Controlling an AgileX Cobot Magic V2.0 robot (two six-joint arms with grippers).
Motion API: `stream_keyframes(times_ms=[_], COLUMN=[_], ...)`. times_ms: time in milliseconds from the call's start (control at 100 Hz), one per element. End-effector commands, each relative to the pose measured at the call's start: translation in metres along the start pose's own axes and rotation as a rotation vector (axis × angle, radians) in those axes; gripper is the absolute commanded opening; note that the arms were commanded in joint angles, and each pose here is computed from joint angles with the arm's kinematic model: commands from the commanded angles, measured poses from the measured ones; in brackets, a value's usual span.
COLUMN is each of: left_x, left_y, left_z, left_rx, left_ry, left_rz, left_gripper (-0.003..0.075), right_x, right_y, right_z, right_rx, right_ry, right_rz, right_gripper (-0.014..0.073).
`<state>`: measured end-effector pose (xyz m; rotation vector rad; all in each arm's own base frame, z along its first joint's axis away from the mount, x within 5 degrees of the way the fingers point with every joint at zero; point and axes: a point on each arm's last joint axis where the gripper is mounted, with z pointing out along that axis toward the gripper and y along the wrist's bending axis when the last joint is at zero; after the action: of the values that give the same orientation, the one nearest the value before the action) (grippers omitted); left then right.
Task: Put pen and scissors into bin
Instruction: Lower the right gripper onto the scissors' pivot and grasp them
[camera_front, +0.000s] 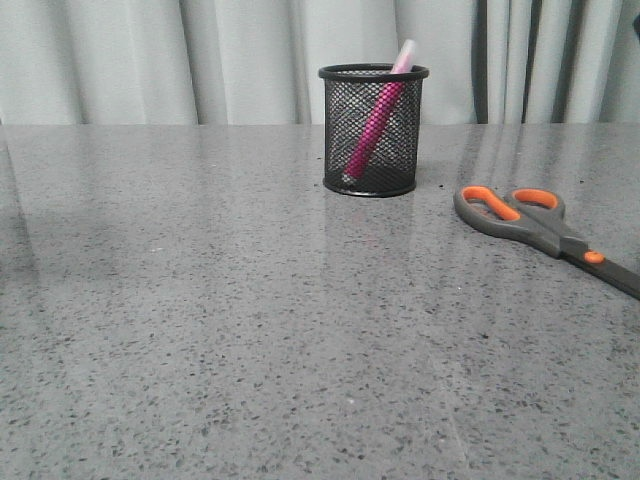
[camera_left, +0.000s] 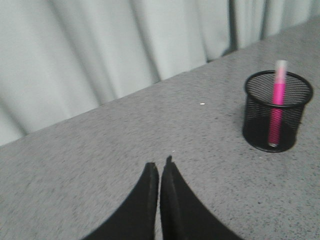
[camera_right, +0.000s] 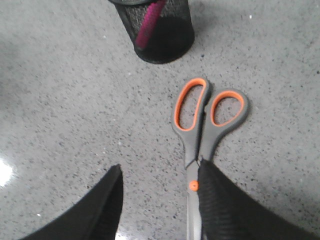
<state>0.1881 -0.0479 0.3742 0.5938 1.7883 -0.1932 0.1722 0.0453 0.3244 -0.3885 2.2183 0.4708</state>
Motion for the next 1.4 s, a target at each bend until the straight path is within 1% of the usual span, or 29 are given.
stream_keyframes(times_ms=[0, 100, 260, 450, 600, 690, 790, 820, 890, 970, 1090, 1260, 1390], left_x=[0.0, 0.012, 0.025, 0.025, 0.025, 0.024, 0.023, 0.023, 0.023, 0.023, 0.022, 0.022, 0.022], left_y=[0.004, 0.001, -0.007, -0.006, -0.006, -0.005, -0.007, -0.008, -0.009, -0.009, -0.009, -0.008, -0.008], left_z=[-0.023, -0.039, -0.046, -0.046, -0.046, -0.045, -0.044, -0.044, -0.044, -0.043, -0.044, -0.044, -0.044], left_rx=[-0.115, -0.17, -0.168, -0.171, -0.177, -0.185, -0.176, -0.171, -0.165, -0.163, -0.172, -0.183, -0.183], left_ry=[-0.107, -0.132, -0.137, -0.143, -0.148, -0.153, -0.161, -0.162, -0.159, -0.158, -0.163, -0.169, -0.169], left_rz=[-0.081, -0.101, -0.121, -0.134, -0.138, -0.138, -0.131, -0.125, -0.108, -0.101, -0.101, -0.101, -0.101], left_gripper=[-0.0019, -0.0019, -0.0019, -0.0019, -0.0019, -0.0019, -0.0019, -0.0019, -0.0019, -0.0019, -0.0019, -0.0019, -0.0019], right_x=[-0.013, -0.014, -0.016, -0.014, -0.026, -0.036, -0.047, -0.05, -0.059, -0.068, -0.066, -0.062, -0.061], right_y=[-0.003, -0.007, -0.01, -0.013, -0.012, -0.014, -0.013, -0.012, -0.005, 0.005, 0.011, 0.012, 0.01], right_z=[-0.001, 0.005, 0.012, 0.021, 0.02, 0.019, 0.022, 0.023, 0.027, 0.033, 0.049, 0.07, 0.082], right_rx=[0.016, 0.024, 0.02, -0.002, -0.021, 0.0, 0.055, 0.072, 0.1, 0.135, 0.209, 0.199, 0.199], right_ry=[-0.047, -0.048, -0.041, 0.012, 0.064, 0.12, 0.227, 0.255, 0.304, 0.336, 0.401, 0.459, 0.468], right_rz=[-0.02, -0.006, 0.021, 0.035, -0.001, -0.019, -0.054, -0.052, -0.097, -0.131, -0.141, -0.129, -0.125], right_gripper=[0.0309, 0.0309, 0.0309, 0.0309, 0.0309, 0.0309, 0.0309, 0.0309, 0.0309, 0.0309, 0.0309, 0.0309, 0.0311])
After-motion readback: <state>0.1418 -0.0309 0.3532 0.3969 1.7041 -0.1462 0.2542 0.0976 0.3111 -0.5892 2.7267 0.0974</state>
